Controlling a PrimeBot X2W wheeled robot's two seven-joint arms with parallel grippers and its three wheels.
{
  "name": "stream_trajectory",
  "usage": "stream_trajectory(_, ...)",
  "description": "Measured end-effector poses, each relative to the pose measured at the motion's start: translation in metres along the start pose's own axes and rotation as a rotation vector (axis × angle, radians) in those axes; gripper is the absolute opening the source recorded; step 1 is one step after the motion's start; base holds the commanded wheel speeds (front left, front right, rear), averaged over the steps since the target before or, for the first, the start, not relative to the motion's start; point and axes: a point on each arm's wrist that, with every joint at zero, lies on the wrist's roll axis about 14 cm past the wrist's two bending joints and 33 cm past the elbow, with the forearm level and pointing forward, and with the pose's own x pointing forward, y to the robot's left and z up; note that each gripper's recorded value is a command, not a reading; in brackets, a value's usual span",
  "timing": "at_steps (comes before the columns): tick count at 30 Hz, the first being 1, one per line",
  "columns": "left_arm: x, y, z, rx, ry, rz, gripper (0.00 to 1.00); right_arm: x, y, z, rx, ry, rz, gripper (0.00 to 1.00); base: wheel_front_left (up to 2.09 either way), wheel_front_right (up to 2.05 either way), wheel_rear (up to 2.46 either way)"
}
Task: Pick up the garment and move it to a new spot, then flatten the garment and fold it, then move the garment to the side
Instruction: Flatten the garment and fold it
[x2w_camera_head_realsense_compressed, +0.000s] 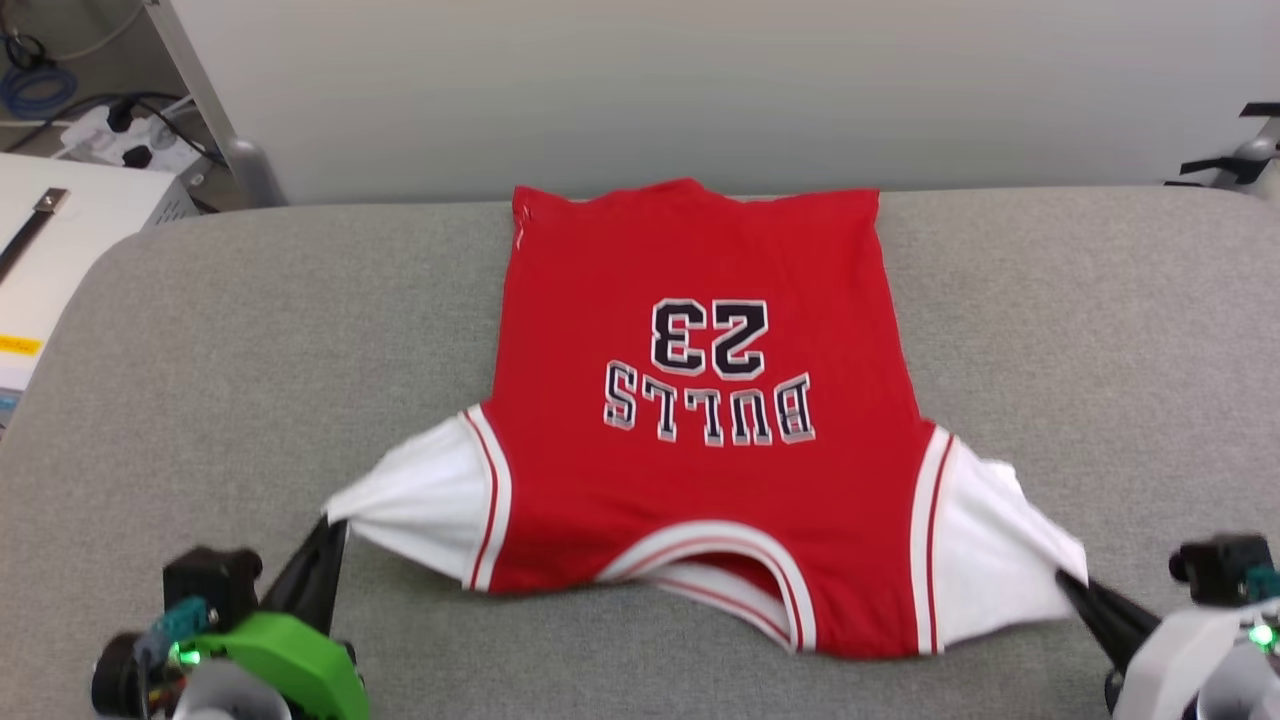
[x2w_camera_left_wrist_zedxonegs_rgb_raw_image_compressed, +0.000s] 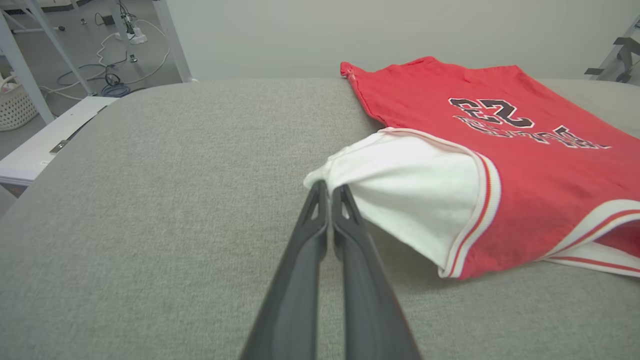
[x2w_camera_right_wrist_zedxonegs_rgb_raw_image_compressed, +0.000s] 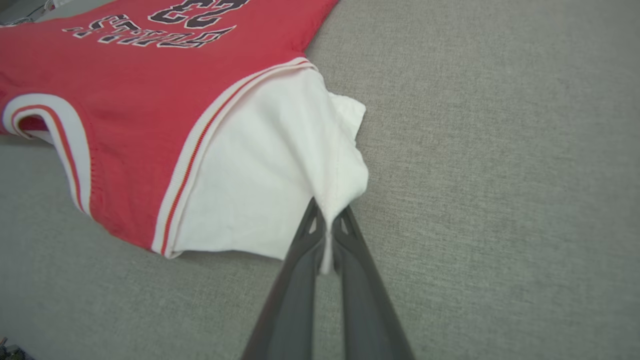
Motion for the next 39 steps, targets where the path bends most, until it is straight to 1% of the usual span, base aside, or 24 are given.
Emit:
stream_trajectory(2,-0.014,0.001,-0.011,-0.014,0.025,0.019,0.00,-0.012,0.003,-0.018,0.014,0.033,-0.003,0.00,0.00,0.00,0.00)
stream_trajectory(6,-0.036,0.004,-0.033,-0.062,0.077,0.066,0.00,-0.029,0.002,-0.039,0.041,0.069,-0.026,0.00,0.00,0.00,0.00)
stream_trajectory(9,-0.055,0.006,-0.055,-0.068,0.136,0.085,0.00,-0.043,0.004,-0.059,0.055,0.118,-0.037,0.00,0.00,0.00,0.00)
stream_trajectory(14,-0.078,0.009,-0.077,-0.095,0.194,0.117,0.00,-0.060,0.002,-0.086,0.077,0.187,-0.062,0.00,0.00,0.00,0.00)
stream_trajectory(17,-0.082,0.007,-0.081,-0.110,0.199,0.126,0.00,-0.061,0.005,-0.090,0.069,0.207,-0.055,0.00,0.00,0.00,0.00)
stream_trajectory(20,-0.082,0.004,-0.081,-0.121,0.192,0.122,0.00,-0.056,0.005,-0.081,0.076,0.181,-0.058,0.00,0.00,0.00,0.00)
stream_trajectory(21,-0.080,0.003,-0.079,-0.118,0.187,0.117,0.00,-0.054,0.004,-0.077,0.074,0.170,-0.064,0.09,0.00,0.00,0.00)
stream_trajectory(22,-0.079,0.002,-0.078,-0.114,0.183,0.111,0.00,-0.052,0.003,-0.073,0.071,0.159,-0.067,0.45,0.00,0.00,0.00)
stream_trajectory(23,-0.077,0.002,-0.077,-0.111,0.177,0.108,0.00,-0.051,0.003,-0.069,0.068,0.150,-0.066,1.00,0.00,0.00,0.00)
stream_trajectory(26,-0.070,-0.002,-0.071,-0.105,0.158,0.094,0.00,-0.043,-0.001,-0.045,0.051,0.082,-0.070,1.00,0.00,0.00,0.00)
stream_trajectory(27,-0.066,-0.003,-0.068,-0.108,0.148,0.091,0.00,-0.039,-0.005,-0.031,0.040,0.047,-0.077,1.00,0.00,0.00,0.00)
stream_trajectory(30,-0.056,-0.007,-0.059,-0.115,0.118,0.078,0.00,-0.029,-0.020,0.021,-0.016,-0.079,-0.096,1.00,0.00,0.00,0.00)
stream_trajectory(31,-0.050,-0.009,-0.054,-0.109,0.101,0.075,0.00,-0.024,-0.030,0.066,-0.065,-0.179,-0.112,1.00,0.00,0.00,0.00)
stream_trajectory(34,-0.041,-0.013,-0.048,-0.110,0.078,0.063,0.00,-0.015,-0.035,0.122,-0.124,-0.278,-0.114,1.00,0.00,0.00,0.00)
stream_trajectory(37,-0.030,-0.016,-0.040,-0.112,0.050,0.054,0.00,-0.004,-0.035,0.168,-0.179,-0.329,-0.108,1.00,0.00,0.00,0.00)
stream_trajectory(39,-0.021,-0.016,-0.034,-0.108,0.029,0.053,0.00,0.006,-0.033,0.190,-0.212,-0.325,-0.102,1.00,0.00,0.00,0.00)
